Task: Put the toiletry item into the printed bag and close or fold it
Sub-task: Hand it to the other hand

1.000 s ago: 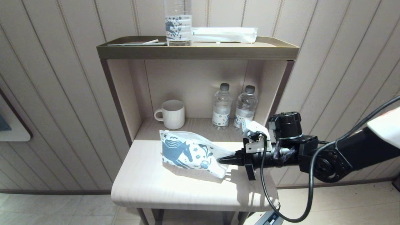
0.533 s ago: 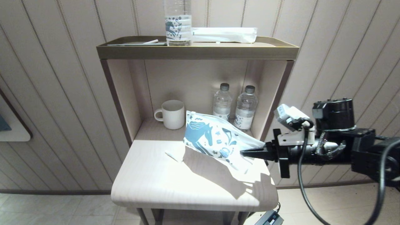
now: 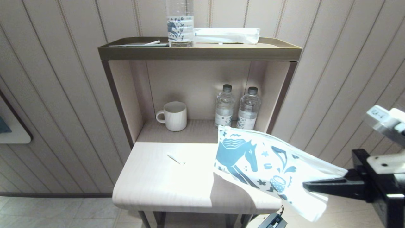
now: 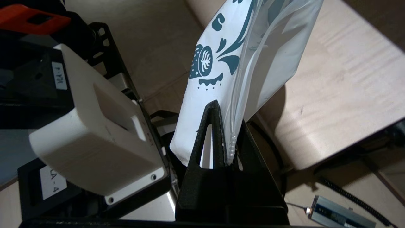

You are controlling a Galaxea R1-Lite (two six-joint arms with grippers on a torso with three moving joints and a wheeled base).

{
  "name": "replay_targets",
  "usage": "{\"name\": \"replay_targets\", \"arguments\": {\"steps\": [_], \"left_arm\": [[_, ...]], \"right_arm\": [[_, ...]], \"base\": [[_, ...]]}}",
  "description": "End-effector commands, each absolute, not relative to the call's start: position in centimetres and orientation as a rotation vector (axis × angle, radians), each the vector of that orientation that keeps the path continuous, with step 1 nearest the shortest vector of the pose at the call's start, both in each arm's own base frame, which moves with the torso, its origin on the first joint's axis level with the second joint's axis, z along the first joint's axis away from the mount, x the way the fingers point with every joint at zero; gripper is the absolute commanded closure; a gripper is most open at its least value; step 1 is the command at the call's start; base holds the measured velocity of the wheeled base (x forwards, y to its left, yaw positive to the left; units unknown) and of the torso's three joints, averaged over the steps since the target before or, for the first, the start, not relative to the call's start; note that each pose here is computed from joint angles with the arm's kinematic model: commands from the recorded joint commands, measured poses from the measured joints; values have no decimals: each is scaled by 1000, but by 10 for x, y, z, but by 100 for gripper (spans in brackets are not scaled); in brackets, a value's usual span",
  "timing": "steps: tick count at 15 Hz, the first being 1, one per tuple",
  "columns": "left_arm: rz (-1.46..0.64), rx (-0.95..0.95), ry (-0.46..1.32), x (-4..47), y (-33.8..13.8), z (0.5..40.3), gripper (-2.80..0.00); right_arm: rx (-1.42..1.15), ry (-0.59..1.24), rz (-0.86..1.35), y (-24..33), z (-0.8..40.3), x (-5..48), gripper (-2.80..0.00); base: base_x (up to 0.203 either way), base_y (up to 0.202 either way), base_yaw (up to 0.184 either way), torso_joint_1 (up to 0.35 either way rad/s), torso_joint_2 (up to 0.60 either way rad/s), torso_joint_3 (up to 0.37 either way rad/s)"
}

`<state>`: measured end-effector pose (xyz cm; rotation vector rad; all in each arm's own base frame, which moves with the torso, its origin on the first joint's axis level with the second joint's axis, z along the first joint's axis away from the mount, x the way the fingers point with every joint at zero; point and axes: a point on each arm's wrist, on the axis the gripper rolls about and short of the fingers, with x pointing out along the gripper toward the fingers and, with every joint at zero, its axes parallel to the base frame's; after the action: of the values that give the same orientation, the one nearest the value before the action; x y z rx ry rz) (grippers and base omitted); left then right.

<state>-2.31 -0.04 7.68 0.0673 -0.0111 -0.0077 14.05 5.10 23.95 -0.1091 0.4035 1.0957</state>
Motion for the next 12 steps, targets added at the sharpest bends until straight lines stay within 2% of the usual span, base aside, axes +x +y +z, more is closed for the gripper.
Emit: {"name": "replay_targets", "arguments": {"steps": [1, 4, 9, 12], "left_arm": [[-7, 68, -11, -23, 0, 77, 0], [-7, 78, -8, -23, 0, 77, 0], [-7, 57, -12, -23, 0, 77, 0], [6, -40, -15, -23, 0, 78, 0]], "right_arm": [[-120, 397, 1060, 41, 248, 104, 0], [-147, 367, 1007, 35, 252, 83, 0], [-176, 403, 910, 38, 261, 103, 0], [-156, 456, 937, 40, 250, 97, 0]], "base": [[0, 0, 0, 0, 0, 0], [0, 0, 0, 0, 0, 0], [0, 0, 0, 0, 0, 0], [0, 0, 0, 0, 0, 0]]}}
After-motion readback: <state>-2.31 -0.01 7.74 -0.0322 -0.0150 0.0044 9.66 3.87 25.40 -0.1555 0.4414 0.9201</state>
